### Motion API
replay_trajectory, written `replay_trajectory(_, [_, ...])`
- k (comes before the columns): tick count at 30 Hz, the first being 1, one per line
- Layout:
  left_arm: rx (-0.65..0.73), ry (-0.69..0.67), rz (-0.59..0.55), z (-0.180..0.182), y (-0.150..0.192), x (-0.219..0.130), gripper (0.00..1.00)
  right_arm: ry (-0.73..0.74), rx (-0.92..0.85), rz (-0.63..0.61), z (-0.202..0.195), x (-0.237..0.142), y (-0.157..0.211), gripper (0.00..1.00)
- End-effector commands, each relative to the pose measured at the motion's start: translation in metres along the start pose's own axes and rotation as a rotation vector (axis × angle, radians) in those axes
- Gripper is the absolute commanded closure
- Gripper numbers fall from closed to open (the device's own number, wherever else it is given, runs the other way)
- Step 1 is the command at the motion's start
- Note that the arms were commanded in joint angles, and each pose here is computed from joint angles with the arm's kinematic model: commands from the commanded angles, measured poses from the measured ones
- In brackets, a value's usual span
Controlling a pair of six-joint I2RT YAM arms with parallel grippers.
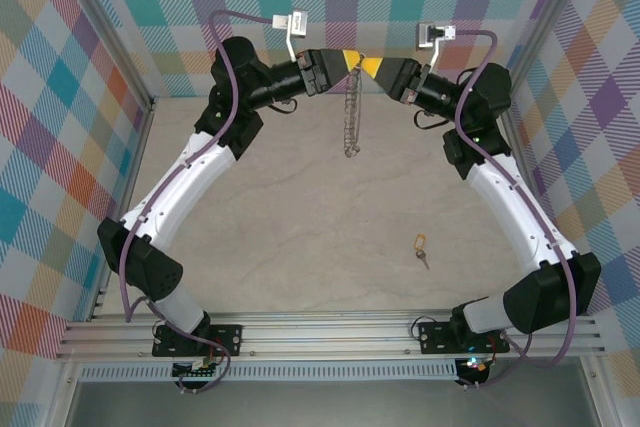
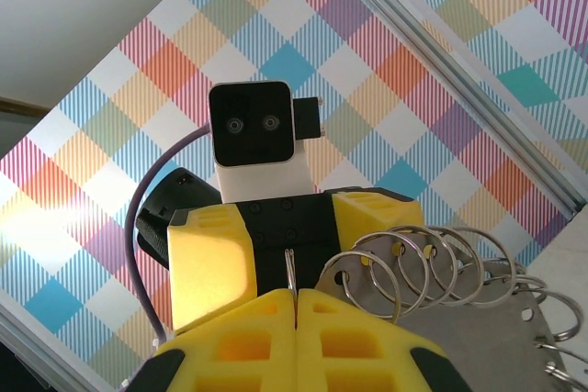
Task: Put the keys on the keyring
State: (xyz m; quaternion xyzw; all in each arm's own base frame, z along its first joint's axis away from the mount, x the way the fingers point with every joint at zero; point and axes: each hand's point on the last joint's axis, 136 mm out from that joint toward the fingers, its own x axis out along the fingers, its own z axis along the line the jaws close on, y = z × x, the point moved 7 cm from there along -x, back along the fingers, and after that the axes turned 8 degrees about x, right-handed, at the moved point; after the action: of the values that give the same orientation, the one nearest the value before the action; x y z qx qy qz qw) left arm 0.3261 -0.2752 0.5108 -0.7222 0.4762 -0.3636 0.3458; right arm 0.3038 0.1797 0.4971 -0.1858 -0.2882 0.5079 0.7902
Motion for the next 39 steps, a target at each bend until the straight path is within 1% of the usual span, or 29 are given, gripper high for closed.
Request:
replay_trajectory(1, [0.046,0.066,-0.027,-0.018,-0.011,0.002,0.58,-0.056,-0.071,-0.019,0.02,0.002,-0.005,1.0])
replay_trajectory(4, [0.045,0.071,-0.024,-0.017,-0.011,0.002,0.66,-0.052,-0.071,-0.019,0.02,0.002,-0.005,1.0])
replay_trajectory(5, [0.046,0.072,-0.024,-0.017,-0.011,0.002,0.67,-0.049,-0.069,-0.02,0.018,0.002,-0.005,1.0])
replay_trajectory(12, [0.039,0.073,-0.017,-0.017,-0.008,0.001,0.67,-0.044,-0.067,-0.021,0.014,0.004,-0.006,1.0])
replay_trajectory(15, [0.037,0.075,-0.013,-0.016,-0.007,0.001,0.7,-0.043,-0.063,-0.02,0.012,0.005,-0.007,1.0])
replay_trajectory(20, [0.031,0.069,-0.013,-0.013,-0.004,0.002,0.85,-0.042,-0.057,-0.014,0.01,0.007,-0.008,1.0])
replay_trajectory(22, [0.033,0.07,-0.011,-0.013,-0.004,0.001,0.9,-0.041,-0.058,-0.017,0.01,0.008,-0.008,1.0])
replay_trajectory(24, [0.033,0.068,-0.005,-0.013,-0.003,0.002,0.92,-0.039,-0.056,-0.017,0.009,0.009,-0.009,1.0])
replay_trajectory(25, [0.034,0.066,-0.002,-0.012,-0.002,0.002,0.98,-0.039,-0.056,-0.017,0.009,0.009,-0.009,1.0])
replay_trajectory(26, [0.038,0.066,0.0,-0.013,-0.002,0.001,1.0,-0.04,-0.057,-0.015,0.009,0.009,-0.009,1.0])
replay_trajectory(28, [0.051,0.065,0.012,-0.013,-0.001,0.001,1.0,-0.03,-0.058,-0.004,0.008,0.011,-0.01,1.0])
replay_trajectory(29, [0.06,0.057,0.023,-0.013,-0.001,0.001,1.0,-0.012,-0.061,0.005,0.007,0.011,-0.01,0.92])
replay_trajectory(30, [0.072,0.053,0.032,-0.014,-0.001,0.001,1.0,0.006,-0.067,0.011,0.008,0.009,-0.011,0.81])
replay_trajectory(31, [0.092,0.054,0.044,-0.016,-0.002,0.0,1.0,0.027,-0.075,0.02,0.008,0.006,-0.012,0.77])
replay_trajectory(35, [0.157,0.067,0.13,-0.02,-0.001,0.001,1.0,0.095,-0.09,0.053,0.011,-0.011,-0.017,0.65])
replay_trajectory(39, [0.208,0.091,0.25,-0.026,0.001,0.002,1.0,0.115,-0.095,0.093,0.016,-0.022,-0.017,0.63])
